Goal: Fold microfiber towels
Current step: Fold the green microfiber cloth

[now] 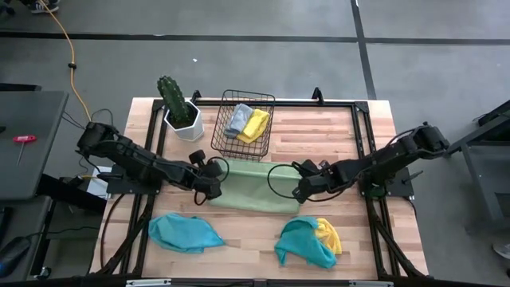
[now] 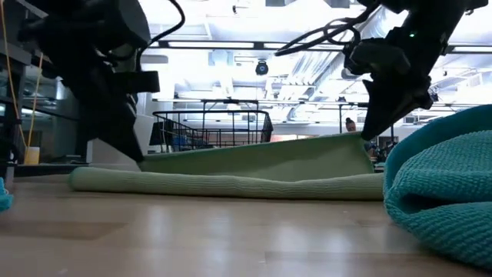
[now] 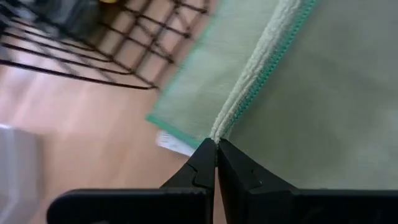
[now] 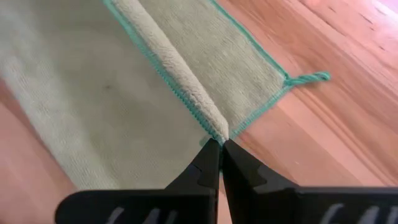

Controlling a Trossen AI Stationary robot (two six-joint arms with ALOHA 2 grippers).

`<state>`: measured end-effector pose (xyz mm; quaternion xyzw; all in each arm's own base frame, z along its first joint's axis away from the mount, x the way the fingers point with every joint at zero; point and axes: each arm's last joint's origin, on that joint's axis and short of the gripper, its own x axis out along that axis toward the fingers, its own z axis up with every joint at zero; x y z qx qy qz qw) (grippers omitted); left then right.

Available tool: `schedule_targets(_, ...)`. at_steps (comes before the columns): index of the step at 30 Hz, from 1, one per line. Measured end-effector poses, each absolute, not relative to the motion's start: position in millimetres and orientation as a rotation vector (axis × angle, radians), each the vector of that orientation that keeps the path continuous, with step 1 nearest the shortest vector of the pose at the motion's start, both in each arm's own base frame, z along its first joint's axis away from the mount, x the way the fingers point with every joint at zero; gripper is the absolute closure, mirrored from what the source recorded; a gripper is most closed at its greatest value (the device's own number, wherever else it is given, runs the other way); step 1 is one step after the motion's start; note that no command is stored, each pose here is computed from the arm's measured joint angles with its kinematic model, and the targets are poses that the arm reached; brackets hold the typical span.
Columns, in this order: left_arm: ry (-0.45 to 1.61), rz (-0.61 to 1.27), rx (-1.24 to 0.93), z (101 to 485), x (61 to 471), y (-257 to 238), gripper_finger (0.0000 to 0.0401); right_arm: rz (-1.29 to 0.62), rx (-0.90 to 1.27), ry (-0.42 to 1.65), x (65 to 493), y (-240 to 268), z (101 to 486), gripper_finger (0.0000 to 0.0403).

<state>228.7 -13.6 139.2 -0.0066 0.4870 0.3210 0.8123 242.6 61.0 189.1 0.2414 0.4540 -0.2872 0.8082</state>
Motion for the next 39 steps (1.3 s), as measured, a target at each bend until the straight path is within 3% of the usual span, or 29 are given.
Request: schedule_targets(39, 1.081, 0.752, -0.034, 144.9, 219.6, -0.1, 0.0384, -0.732, 0.505, 0.943, 255.2, 37.5, 176.7, 0.0402)
